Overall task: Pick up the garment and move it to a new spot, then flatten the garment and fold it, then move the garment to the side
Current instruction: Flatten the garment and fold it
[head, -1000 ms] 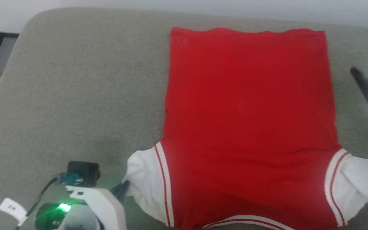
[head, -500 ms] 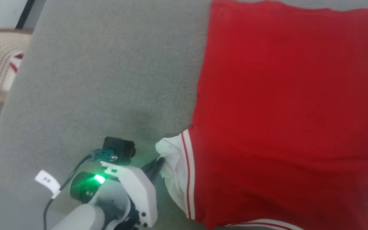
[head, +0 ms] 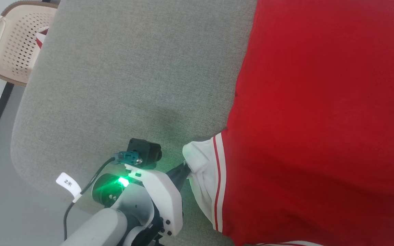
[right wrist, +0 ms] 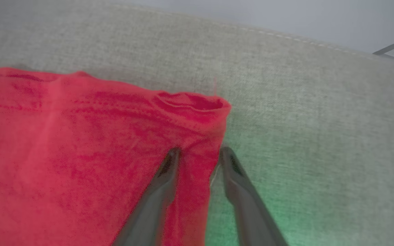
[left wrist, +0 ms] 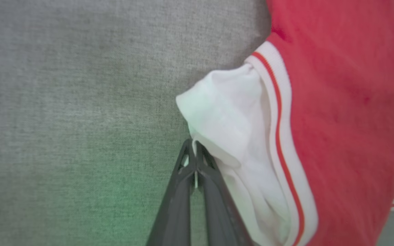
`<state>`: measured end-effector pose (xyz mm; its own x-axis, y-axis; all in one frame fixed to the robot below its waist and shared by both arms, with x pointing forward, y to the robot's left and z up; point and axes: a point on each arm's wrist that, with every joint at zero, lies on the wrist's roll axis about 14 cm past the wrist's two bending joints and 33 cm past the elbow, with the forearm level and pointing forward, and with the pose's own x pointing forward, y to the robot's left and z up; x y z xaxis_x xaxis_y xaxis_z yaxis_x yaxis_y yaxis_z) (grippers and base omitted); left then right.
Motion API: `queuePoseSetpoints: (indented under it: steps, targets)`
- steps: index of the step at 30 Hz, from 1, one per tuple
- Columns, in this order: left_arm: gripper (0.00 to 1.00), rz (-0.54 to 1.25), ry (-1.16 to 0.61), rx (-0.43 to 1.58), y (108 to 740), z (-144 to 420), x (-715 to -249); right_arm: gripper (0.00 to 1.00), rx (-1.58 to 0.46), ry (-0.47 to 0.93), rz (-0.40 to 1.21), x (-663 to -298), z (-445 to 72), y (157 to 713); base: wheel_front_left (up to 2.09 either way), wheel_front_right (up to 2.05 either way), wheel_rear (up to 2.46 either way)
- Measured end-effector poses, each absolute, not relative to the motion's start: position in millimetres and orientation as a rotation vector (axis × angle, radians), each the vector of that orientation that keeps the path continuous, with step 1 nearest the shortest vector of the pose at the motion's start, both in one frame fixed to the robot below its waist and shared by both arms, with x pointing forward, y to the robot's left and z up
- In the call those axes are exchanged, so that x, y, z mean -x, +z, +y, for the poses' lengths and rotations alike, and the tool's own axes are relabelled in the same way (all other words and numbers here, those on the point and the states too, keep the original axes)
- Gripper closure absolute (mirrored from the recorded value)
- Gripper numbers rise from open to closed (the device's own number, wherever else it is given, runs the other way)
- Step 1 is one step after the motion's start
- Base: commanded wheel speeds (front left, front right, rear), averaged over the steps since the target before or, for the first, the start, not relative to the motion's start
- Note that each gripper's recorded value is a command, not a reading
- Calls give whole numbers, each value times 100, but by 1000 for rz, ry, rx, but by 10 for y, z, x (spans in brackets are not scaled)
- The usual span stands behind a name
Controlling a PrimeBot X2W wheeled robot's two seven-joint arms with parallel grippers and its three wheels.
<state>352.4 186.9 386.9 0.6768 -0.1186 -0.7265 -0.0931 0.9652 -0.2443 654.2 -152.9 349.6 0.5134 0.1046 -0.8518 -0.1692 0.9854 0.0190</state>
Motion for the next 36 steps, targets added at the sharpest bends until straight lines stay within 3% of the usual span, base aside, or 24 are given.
queuePoseSetpoints:
  steps: [9,17,26,36]
  targets:
    - [100,813,-22,262,3872,1900,-3621,100,107,180,1051,-6383,-1546,3582,0,0,0]
    - [100,786,-66,231,3935,1862,-3764,100,133,269,1055,-5946,-1628,3682,0,0,0]
    - [100,756,-132,211,4033,1682,-3932,100,76,349,1070,-5087,-2004,3777,0,0,0]
    - [100,737,-210,189,4110,1471,-4088,100,-59,279,1133,-3969,-2322,3660,0,0,0]
